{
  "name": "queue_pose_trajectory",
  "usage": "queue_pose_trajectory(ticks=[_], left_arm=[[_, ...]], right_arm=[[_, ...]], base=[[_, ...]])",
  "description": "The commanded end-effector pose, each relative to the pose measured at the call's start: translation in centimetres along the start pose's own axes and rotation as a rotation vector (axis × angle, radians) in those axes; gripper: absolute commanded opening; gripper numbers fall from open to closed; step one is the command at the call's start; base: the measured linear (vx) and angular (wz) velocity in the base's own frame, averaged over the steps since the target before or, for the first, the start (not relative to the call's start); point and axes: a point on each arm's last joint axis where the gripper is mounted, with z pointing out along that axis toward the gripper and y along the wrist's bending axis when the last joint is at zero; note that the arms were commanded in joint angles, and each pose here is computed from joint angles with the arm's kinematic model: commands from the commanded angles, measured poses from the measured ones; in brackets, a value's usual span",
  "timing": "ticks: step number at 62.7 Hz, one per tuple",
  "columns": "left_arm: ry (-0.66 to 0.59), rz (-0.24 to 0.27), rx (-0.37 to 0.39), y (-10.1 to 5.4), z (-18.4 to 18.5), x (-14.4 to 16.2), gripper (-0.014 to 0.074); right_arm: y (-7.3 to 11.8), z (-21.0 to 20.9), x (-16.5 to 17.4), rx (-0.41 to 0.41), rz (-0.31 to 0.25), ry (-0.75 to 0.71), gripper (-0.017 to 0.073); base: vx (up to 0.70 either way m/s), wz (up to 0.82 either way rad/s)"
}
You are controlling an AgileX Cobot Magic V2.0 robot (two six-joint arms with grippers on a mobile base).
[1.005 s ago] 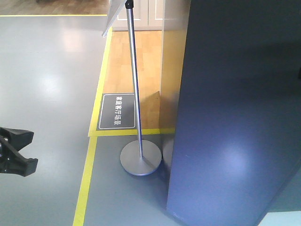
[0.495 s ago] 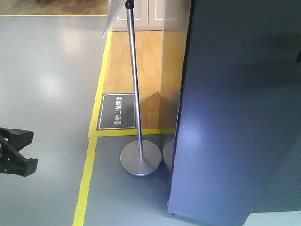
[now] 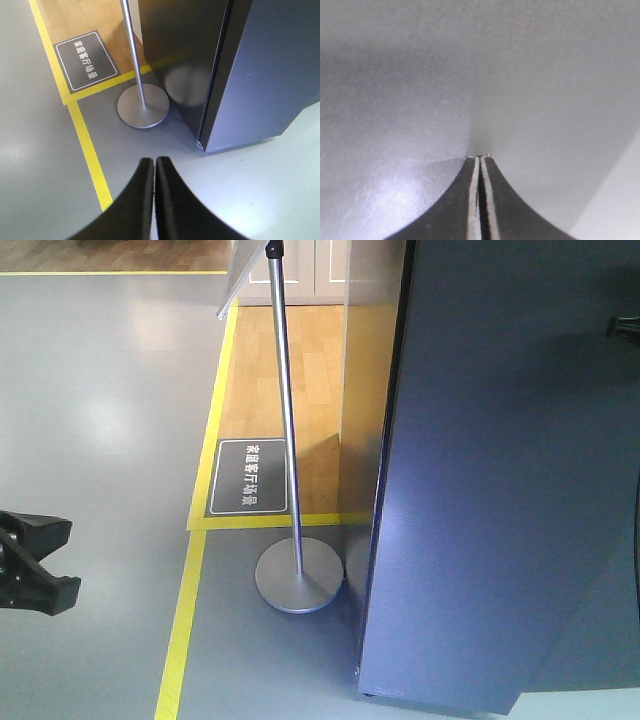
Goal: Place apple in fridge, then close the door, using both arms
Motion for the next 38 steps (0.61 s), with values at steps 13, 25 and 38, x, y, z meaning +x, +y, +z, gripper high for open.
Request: queue_pose_trajectory(ticks=[13, 25, 38], left_arm=[[-0.096, -0.012, -0.007, 0.1, -0.7, -1.3, -0.0006], [-0.096, -0.012, -0.007, 0.1, -0.7, -1.3, -0.0006], [-0.096, -0.012, -0.007, 0.1, -0.7, -1.3, -0.0006]], right_arm=[[0.6, 2.3, -4.3, -0.065, -0.015, -0.236, -0.0003], [0.5, 2.3, -4.4, -0.054, 0.014, -0.212, -0.0003], [-0.1, 0.9, -4.1, 0.023, 0.017, -0.072, -0.0003]], base=[[0.00, 0.00], [0.00, 0.00], [0.00, 0.00]])
